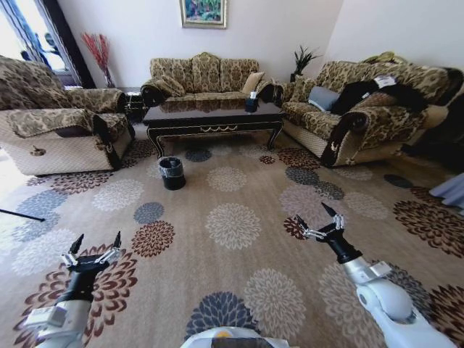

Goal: Move to the front of the table and pick up the trash from the floor, then place it into the trash bin.

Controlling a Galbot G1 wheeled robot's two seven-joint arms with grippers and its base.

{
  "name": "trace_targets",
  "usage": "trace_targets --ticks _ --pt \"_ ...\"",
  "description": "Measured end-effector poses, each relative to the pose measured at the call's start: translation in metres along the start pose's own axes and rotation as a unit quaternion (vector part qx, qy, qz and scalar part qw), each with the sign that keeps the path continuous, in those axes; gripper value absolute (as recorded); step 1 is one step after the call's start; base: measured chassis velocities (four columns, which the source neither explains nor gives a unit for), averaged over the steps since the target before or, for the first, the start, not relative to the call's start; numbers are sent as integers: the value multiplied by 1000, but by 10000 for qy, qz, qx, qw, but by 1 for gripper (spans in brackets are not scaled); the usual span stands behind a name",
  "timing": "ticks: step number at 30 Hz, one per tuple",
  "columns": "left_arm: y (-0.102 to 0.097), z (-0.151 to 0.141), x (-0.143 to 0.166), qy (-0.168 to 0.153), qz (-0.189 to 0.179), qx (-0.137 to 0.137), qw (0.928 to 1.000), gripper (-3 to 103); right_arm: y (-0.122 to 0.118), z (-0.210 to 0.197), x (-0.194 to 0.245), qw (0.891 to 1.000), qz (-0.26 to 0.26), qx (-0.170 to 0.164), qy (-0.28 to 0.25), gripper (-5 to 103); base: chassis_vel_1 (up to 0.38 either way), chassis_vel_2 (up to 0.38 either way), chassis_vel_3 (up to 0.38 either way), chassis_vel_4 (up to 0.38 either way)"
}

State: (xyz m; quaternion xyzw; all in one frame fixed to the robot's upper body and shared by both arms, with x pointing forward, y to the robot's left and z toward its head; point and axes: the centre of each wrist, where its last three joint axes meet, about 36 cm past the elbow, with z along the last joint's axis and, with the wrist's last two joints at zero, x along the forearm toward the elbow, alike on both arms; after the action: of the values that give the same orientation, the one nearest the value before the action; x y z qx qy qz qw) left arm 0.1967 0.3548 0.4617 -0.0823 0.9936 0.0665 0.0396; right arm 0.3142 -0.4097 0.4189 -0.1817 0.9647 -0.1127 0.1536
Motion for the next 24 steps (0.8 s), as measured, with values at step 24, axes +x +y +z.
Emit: trace_targets --ticks 24 --pt "-3 9 -2 76 -29 128 9999 100 0 8 -8 10000 9 -78 -60 100 0 0 0 0"
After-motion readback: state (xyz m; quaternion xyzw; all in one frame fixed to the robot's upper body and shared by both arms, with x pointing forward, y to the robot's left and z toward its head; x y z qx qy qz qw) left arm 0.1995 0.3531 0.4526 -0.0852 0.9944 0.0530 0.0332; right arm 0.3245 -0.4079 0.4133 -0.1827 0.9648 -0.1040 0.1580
